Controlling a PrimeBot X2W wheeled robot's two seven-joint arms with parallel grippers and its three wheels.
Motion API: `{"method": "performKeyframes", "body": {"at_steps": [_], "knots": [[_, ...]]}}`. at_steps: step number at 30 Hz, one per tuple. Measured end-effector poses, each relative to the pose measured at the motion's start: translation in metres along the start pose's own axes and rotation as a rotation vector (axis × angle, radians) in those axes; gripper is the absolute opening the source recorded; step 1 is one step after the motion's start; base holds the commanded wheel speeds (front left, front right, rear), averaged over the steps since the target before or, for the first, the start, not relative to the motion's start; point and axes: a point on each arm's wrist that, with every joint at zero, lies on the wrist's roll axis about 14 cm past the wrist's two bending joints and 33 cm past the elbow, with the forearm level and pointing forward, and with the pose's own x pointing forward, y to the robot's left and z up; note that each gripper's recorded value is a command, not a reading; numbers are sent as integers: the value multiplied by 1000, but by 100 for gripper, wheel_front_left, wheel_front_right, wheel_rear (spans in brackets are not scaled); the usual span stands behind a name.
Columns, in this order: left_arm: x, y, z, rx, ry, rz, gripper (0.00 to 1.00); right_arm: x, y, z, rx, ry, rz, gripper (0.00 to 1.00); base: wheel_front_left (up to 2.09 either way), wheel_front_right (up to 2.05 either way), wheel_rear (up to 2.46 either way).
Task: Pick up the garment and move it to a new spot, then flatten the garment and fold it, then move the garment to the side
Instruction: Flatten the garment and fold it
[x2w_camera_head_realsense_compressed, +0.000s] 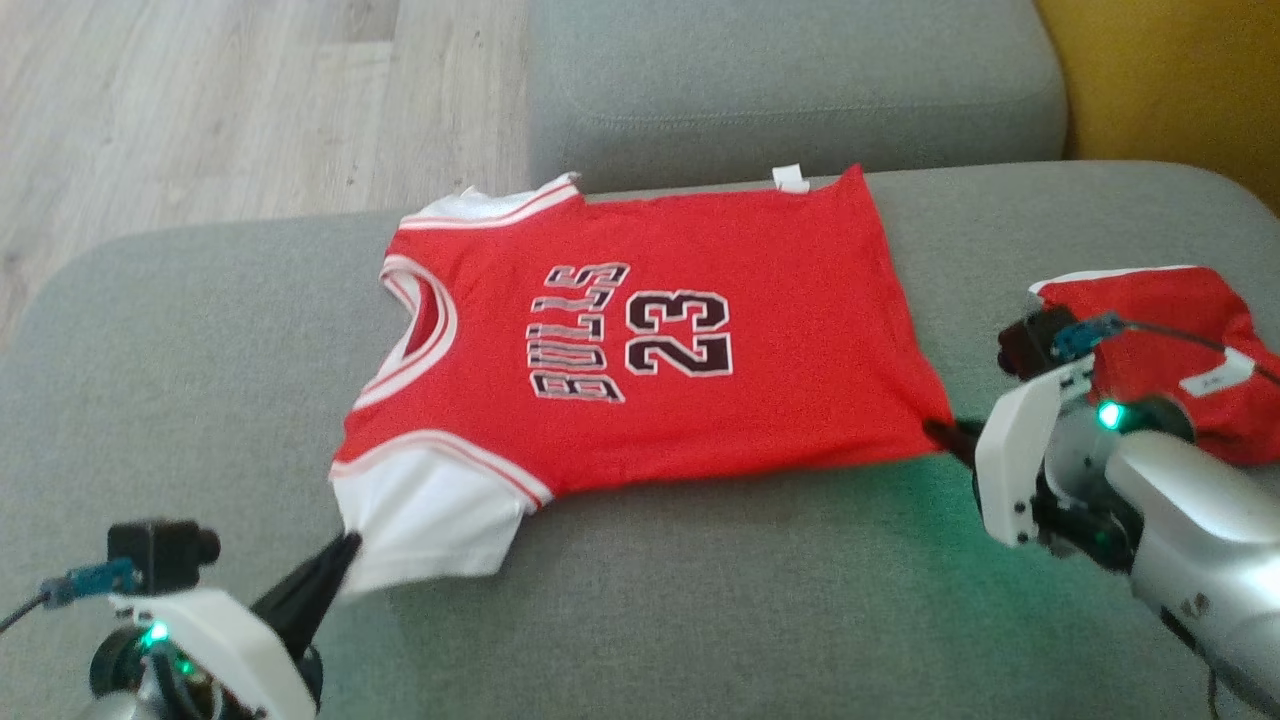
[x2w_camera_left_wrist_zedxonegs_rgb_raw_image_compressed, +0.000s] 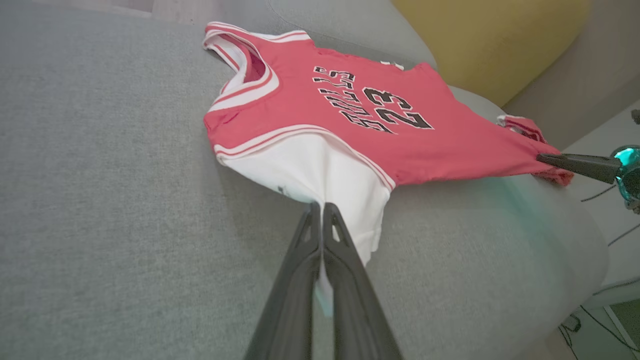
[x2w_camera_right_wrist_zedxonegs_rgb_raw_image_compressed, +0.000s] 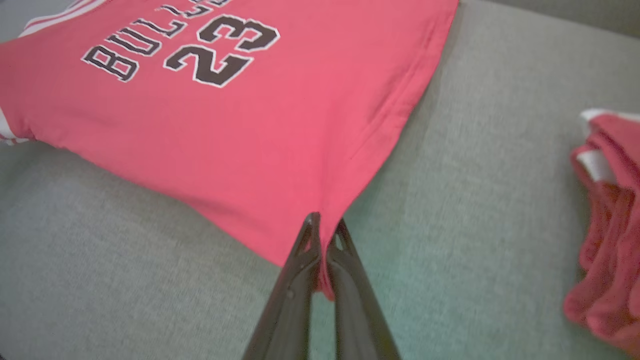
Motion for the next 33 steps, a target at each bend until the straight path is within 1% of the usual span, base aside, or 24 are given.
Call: {"method": "performKeyframes", "body": {"at_steps": [4, 8, 11, 14, 17, 22, 26, 33], "knots": [[-11, -7, -5, 9, 22, -6, 0, -9, 5, -16, 19, 40, 21, 0, 0, 0, 0], [-12, -10, -3, 13, 14, -1, 0, -11, 6, -15, 35, 32, 32, 0, 0, 0, 0], [-10, -8, -1, 35, 12, 9, 0, -11, 7, -16, 49, 33, 37, 0, 0, 0, 0], [-5, -5, 0, 37, 21, 21, 0, -10, 5, -17, 102, 36, 43, 0, 0, 0, 0], [2, -1, 8, 52, 18, 29, 0, -6, 6, -14, 153, 28, 56, 0, 0, 0, 0], [19, 10, 31, 104, 15, 50, 0, 1, 1, -5, 151, 23, 52, 0, 0, 0, 0], [39, 22, 47, 142, 44, 69, 0, 14, -4, 13, 177, 10, 56, 0, 0, 0, 0], [71, 38, 73, 222, 72, 98, 0, 34, -19, 17, 224, 46, 34, 0, 0, 0, 0]]}}
